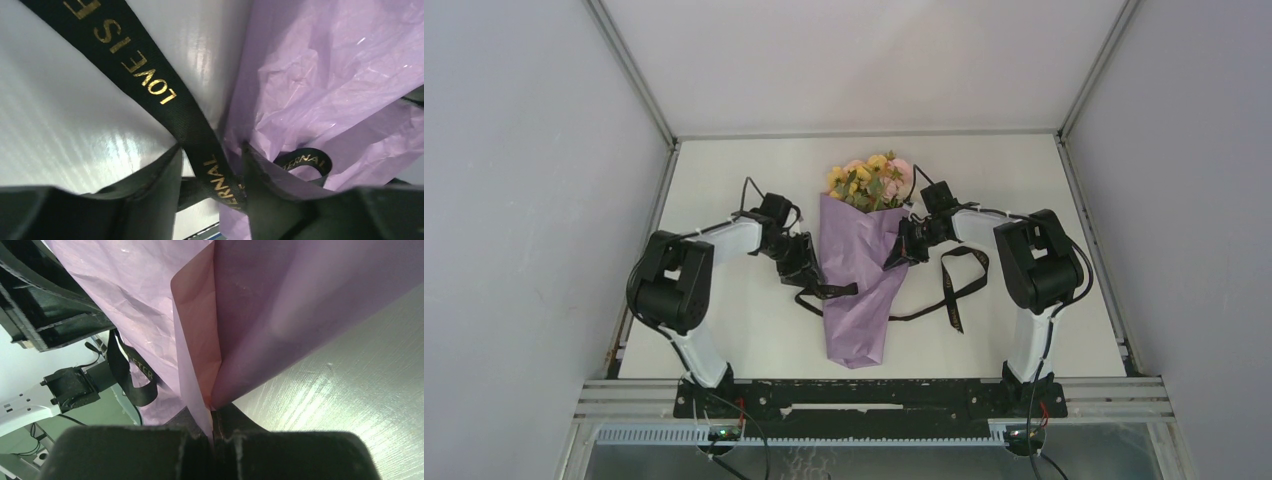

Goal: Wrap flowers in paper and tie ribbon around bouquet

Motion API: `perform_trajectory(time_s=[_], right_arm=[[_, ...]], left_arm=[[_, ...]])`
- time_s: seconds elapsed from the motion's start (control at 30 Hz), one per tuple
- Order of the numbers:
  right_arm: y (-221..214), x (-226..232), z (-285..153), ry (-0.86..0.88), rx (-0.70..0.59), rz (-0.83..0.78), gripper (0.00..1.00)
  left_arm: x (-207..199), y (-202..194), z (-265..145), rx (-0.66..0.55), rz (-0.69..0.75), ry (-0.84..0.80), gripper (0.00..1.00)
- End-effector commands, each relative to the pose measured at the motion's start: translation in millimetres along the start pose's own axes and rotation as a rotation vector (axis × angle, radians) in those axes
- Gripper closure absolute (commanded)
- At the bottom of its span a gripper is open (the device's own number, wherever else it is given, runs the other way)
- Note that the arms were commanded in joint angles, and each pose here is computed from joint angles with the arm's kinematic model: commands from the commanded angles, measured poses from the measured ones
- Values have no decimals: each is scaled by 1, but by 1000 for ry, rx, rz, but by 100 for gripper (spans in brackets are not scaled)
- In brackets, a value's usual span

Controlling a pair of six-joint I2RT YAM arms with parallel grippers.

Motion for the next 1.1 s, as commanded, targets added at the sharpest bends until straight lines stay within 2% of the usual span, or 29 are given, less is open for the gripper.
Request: perform_trajectory(time_s=[0.0, 0.1, 0.2, 0.4, 0.53, 0.63, 0.77, 0.9, 0.97, 1.07], right_arm=[[2, -3, -2, -14, -16, -16, 100], [1, -4, -2, -14, -16, -17, 100], [1, -4, -3, -11, -15, -16, 100], [0, -4, -6, -11, -17, -23, 100], [-2, -6, -5, -9, -15, -21, 100], [-3, -6, -4, -8, -9, -22, 100], [-5, -5, -2, -3, 0, -28, 100], [-5, -3, 1, 7, 4, -35, 100], [-5, -3, 3, 9, 7, -32, 100], [-5, -3, 5, 0, 5, -29, 100]], left_arm=[[-2, -6, 16, 56, 5, -2, 54], [-3, -6, 15, 63, 14, -6, 73], [-4, -2, 10, 51, 19, -20, 99], [3, 25, -17, -64, 7, -38, 100], [8, 47, -46, -200, 15, -75, 100], [3, 65, -77, -327, 72, -136, 100], [-19, 70, -122, -412, 218, -247, 100], [-54, 49, -168, -464, 469, -404, 100], [-69, 31, -172, -448, 627, -407, 100], [-88, 4, -146, -365, 790, -399, 100]])
Point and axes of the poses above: each gripper's point midway between its finger pads, its own z axis out along the fingers, its own x axis along the line the jaws close on, y = z × x, the point moved 9 cm from there along -z, back along the fingers, and after that the axes turned 13 degrees about -z, right-handed, at the moved point
